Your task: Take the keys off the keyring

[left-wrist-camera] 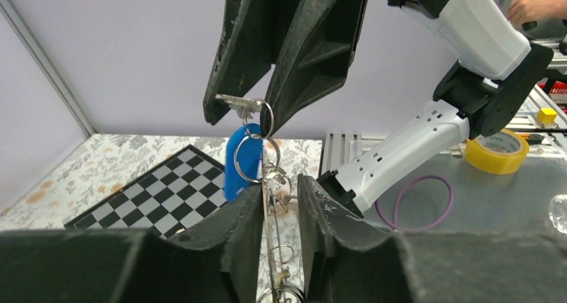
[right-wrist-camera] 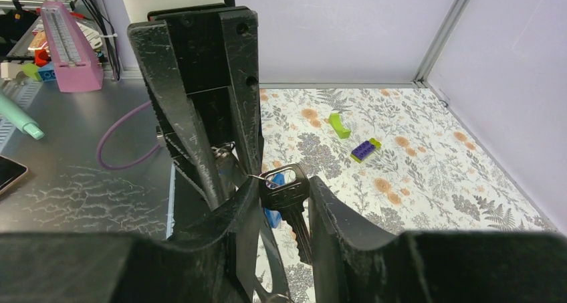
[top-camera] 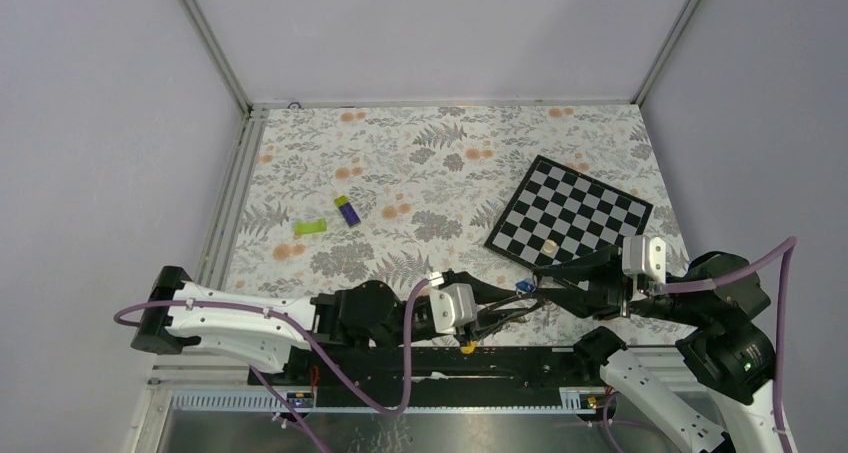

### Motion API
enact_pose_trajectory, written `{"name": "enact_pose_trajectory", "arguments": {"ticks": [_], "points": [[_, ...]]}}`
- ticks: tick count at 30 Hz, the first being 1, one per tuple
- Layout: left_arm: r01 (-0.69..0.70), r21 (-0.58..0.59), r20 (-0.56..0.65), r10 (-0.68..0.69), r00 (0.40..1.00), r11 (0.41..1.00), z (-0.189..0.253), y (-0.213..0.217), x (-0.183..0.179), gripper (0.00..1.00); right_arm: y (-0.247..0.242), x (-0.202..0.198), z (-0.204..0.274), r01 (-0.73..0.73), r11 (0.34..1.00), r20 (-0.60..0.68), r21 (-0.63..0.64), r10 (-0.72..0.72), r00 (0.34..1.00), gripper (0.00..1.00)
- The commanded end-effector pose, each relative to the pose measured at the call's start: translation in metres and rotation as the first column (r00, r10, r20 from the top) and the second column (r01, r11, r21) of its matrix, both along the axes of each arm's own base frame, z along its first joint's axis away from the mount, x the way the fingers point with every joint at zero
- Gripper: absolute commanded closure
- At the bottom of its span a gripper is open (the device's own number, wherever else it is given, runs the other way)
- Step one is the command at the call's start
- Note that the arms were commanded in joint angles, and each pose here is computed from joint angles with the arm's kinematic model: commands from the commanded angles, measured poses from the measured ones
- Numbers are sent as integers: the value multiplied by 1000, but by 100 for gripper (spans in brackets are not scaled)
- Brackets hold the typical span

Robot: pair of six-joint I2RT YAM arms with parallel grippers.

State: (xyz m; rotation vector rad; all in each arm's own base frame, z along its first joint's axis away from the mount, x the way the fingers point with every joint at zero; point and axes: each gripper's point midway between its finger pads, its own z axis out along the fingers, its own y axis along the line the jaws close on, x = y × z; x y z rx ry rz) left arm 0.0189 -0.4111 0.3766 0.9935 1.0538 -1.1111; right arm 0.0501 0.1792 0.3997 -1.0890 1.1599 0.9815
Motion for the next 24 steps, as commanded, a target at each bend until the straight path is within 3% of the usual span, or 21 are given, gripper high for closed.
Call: {"name": "enact_pose_trajectory", "arguments": {"ticks": [1,11,24], "points": [[6,-72,-4,-7,1000,997,36,10,-1,67,-1,0,12,6,999,40,37,-7,999,79],[-86,-87,-23,84,996,992,26,6,15,60,2,-11,20,-51,997,27,61,49,998,84],[-47,-111,-21,45,999,993,22,-11,7,59,1,-7,28,-24,996,42,86,21,999,85]]}}
